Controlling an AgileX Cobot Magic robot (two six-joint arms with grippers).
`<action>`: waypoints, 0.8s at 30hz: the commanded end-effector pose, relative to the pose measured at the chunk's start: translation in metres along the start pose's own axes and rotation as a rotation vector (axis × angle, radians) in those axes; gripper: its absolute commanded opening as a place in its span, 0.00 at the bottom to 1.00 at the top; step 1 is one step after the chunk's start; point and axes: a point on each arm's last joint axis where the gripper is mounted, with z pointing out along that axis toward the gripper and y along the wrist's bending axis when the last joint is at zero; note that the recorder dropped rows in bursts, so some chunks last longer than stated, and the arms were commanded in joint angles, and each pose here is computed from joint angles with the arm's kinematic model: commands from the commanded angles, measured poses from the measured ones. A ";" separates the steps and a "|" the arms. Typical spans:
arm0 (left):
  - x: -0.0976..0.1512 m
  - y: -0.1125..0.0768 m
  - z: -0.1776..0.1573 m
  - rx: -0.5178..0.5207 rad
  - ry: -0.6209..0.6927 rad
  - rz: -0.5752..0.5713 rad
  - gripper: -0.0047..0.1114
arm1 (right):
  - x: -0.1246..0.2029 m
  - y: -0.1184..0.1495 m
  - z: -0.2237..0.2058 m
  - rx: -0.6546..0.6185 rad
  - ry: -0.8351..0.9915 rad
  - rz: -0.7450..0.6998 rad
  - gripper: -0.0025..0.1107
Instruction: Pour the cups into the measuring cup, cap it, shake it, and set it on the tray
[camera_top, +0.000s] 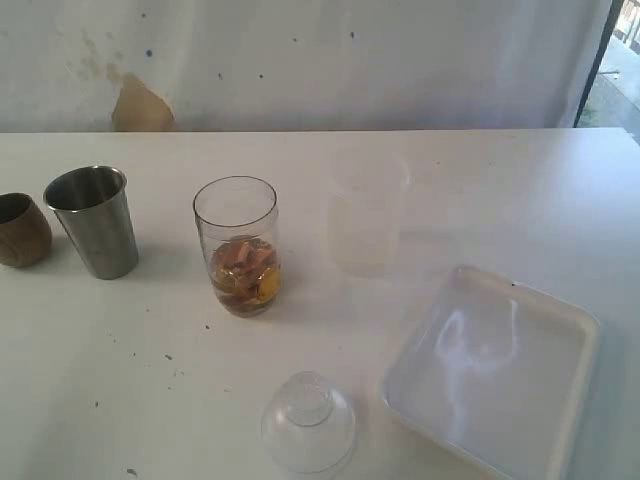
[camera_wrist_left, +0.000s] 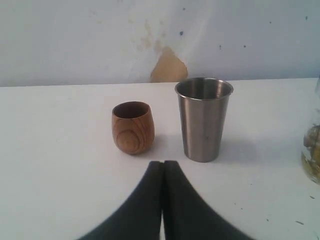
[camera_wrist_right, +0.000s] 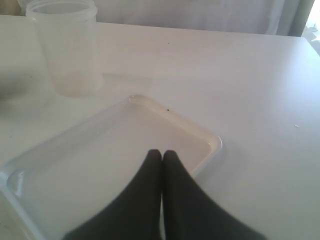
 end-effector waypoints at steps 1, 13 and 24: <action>0.000 0.000 0.000 -0.002 -0.016 0.004 0.04 | 0.000 0.000 0.000 0.003 -0.013 0.002 0.02; 0.000 0.000 0.000 -0.002 -0.016 0.008 0.04 | 0.000 0.000 0.000 0.003 -0.013 0.002 0.02; 0.000 0.000 0.000 -0.002 -0.016 0.008 0.04 | -0.033 0.003 -0.006 -0.005 -0.383 -0.121 0.02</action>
